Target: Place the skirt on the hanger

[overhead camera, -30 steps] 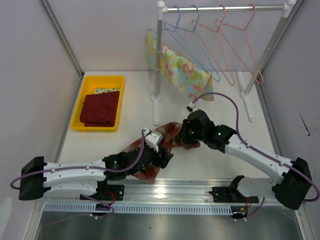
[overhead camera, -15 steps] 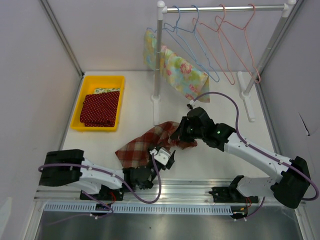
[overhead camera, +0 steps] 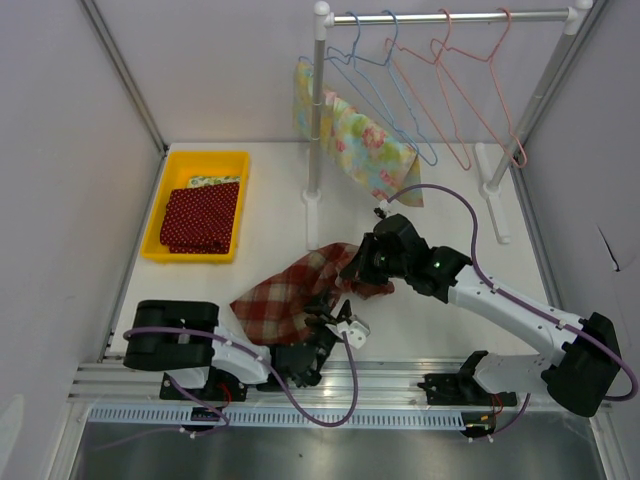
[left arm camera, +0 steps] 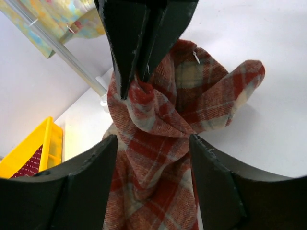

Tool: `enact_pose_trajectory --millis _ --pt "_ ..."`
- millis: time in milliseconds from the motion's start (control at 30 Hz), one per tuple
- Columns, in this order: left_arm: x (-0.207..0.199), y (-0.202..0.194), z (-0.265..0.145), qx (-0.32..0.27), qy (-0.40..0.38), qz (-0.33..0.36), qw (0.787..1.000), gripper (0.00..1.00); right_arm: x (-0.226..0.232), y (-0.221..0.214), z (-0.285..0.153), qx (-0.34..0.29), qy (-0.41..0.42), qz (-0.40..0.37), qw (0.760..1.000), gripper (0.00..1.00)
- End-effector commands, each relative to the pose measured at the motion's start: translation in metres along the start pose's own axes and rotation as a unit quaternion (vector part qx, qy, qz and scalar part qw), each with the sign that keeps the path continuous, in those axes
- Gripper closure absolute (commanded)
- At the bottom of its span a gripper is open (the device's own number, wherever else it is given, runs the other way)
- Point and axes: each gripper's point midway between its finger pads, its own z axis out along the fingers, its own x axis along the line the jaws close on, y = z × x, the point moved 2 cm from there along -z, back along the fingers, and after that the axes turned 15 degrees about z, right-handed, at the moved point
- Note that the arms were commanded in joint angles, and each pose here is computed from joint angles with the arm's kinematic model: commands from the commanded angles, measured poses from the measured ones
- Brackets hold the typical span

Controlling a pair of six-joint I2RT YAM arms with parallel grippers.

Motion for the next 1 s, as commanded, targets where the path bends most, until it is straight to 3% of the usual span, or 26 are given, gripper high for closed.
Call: enact_pose_trajectory --millis 0,400,600,967 --pt "0.059 0.046 0.002 -0.074 0.096 -0.208 0.971 0.37 0.028 0.006 -0.006 -0.008 0.042 0.001 0.999 1.0" --pt "0.065 0.048 0.014 -0.091 0.038 -0.263 0.96 0.45 0.03 0.005 -0.001 -0.008 0.042 0.004 0.999 1.0" --pt "0.051 0.051 0.014 -0.099 -0.015 -0.248 0.964 0.46 0.031 0.006 0.002 -0.008 0.041 0.006 0.999 1.0" --pt "0.035 0.034 0.003 -0.074 -0.07 -0.237 0.966 0.31 0.04 0.026 -0.005 -0.022 0.049 0.014 0.998 1.0"
